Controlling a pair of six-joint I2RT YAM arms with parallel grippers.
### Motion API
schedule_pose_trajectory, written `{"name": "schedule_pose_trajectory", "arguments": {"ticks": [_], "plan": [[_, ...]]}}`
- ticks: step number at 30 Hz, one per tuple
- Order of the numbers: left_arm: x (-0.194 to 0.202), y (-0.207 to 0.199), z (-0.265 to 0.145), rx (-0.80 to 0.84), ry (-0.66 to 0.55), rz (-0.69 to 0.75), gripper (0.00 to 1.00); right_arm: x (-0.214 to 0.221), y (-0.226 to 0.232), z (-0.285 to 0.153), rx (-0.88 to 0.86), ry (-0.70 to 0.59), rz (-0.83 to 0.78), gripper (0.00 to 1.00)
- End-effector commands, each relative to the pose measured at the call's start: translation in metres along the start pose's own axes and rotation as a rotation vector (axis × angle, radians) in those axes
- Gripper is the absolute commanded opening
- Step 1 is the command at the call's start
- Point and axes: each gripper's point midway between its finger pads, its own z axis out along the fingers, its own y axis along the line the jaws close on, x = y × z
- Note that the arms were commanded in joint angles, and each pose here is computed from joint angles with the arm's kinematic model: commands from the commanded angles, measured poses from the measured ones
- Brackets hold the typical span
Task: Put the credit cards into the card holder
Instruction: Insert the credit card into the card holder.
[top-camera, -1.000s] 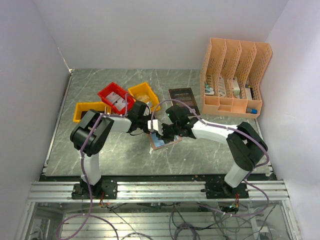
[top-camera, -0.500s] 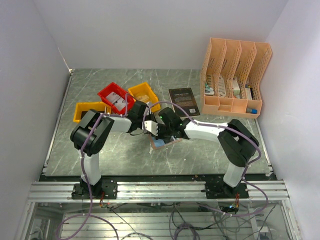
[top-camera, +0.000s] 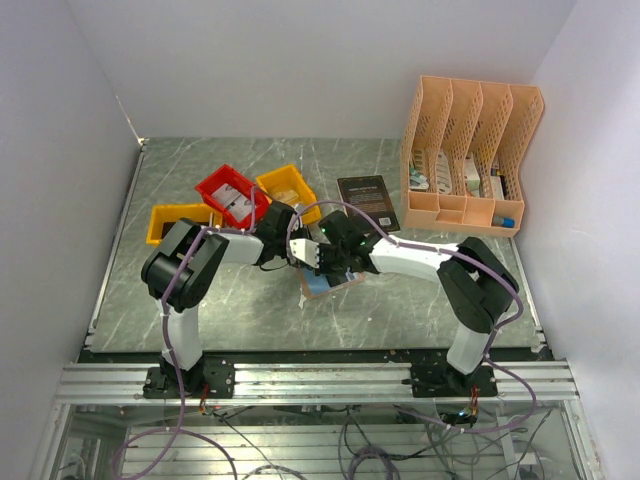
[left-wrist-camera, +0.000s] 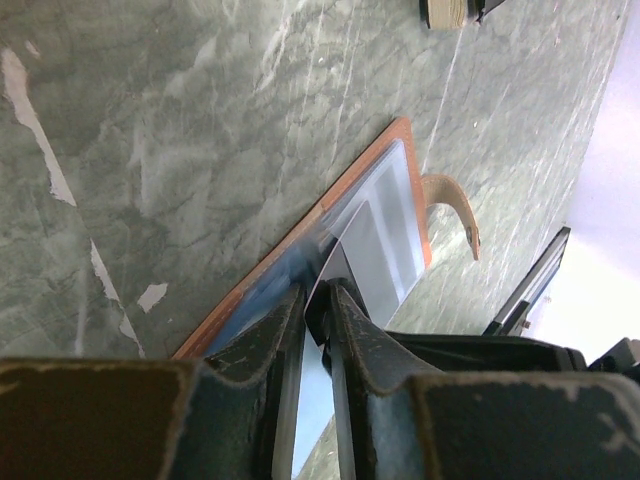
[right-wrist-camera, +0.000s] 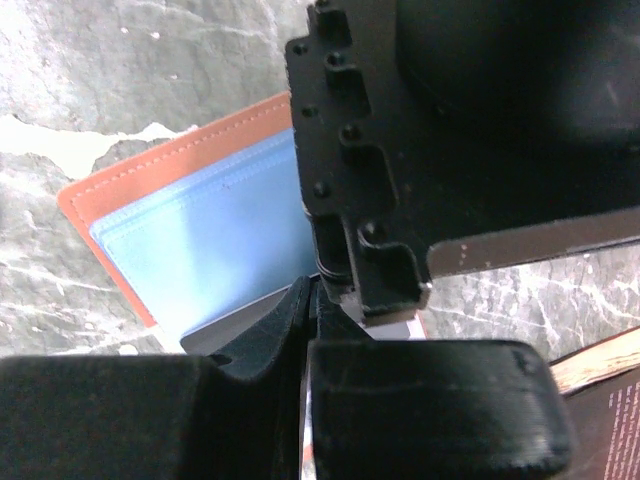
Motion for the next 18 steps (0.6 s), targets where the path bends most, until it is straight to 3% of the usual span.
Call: {"name": "schedule_pose_trajectory", "arguments": {"ticks": [1, 5, 12, 18], "plan": [[0.023, 0.025, 0.006, -0.077, 0.064, -0.002, 0.28, 0.008, -0.008, -0.001, 0.002, 0.027, -0.002, 0.00], [0.022, 0.024, 0.007, -0.072, 0.065, -0.003, 0.28, 0.008, -0.008, -0.002, -0.008, 0.019, 0.002, 0.00], [0.022, 0.024, 0.008, -0.068, 0.065, -0.002, 0.29, -0.017, 0.011, -0.004, -0.093, -0.101, 0.020, 0.00], [0.023, 0.023, 0.009, -0.063, 0.067, -0.006, 0.29, -0.012, 0.016, 0.009, -0.085, -0.053, 0.017, 0.00]]}}
